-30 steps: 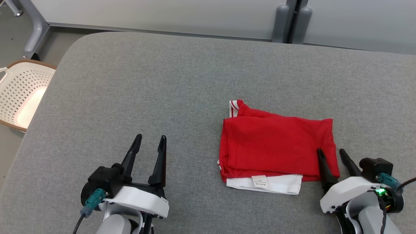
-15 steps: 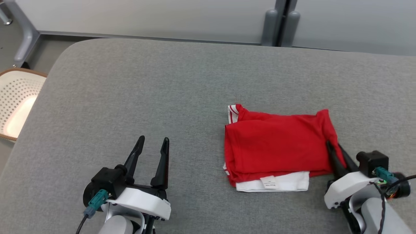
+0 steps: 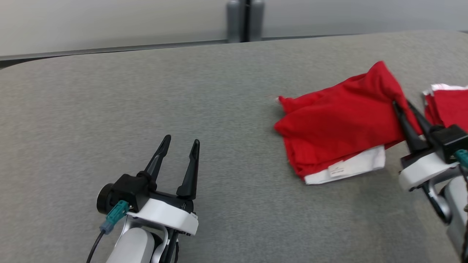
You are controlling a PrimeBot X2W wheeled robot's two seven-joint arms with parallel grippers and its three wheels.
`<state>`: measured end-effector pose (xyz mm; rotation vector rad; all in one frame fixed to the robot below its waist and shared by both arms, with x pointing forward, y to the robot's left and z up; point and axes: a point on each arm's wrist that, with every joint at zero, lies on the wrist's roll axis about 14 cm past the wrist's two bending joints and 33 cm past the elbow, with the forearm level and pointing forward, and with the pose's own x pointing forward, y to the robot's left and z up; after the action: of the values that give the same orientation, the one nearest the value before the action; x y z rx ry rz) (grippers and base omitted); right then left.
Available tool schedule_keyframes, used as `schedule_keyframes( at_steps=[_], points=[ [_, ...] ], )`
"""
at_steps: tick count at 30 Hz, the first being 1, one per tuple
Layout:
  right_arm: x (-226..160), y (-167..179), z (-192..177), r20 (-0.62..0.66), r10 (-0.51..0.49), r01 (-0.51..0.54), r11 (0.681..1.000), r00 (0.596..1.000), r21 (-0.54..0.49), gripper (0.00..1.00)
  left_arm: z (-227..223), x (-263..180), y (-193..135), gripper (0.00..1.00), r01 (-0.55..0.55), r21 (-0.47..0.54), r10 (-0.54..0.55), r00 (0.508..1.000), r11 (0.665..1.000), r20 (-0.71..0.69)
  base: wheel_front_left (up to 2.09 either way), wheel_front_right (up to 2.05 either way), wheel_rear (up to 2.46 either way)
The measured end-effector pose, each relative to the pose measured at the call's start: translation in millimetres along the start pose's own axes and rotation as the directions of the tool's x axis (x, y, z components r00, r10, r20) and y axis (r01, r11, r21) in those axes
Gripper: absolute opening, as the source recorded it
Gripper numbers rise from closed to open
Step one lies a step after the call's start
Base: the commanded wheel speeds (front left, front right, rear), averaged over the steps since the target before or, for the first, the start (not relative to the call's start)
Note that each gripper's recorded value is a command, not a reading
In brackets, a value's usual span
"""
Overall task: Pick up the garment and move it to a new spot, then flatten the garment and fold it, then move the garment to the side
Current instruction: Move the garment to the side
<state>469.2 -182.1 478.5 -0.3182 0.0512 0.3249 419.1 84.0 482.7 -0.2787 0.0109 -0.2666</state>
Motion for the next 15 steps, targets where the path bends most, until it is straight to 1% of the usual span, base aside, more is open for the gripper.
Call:
schedule_keyframes(
  at_steps=[3,9,15],
  points=[
    [-18,-34,-4,-0.025,-0.039,0.036,0.996,0.999,-0.085,0.0,-10,15,-22,1.0,0.079,-0.003,-0.079,0.997,0.997,-0.021,0.0,0.0,0.0],
    [-49,-89,-16,-0.09,-0.126,0.109,0.978,0.988,-0.175,0.0,-29,41,-56,1.0,0.198,-0.007,-0.198,0.979,0.98,-0.052,0.0,0.0,0.0],
    [-74,-146,-48,-0.219,-0.234,0.18,0.954,0.947,-0.241,0.0,-59,64,-76,1.0,0.287,-0.016,-0.287,0.952,0.958,-0.102,0.0,0.0,0.0]
  ],
)
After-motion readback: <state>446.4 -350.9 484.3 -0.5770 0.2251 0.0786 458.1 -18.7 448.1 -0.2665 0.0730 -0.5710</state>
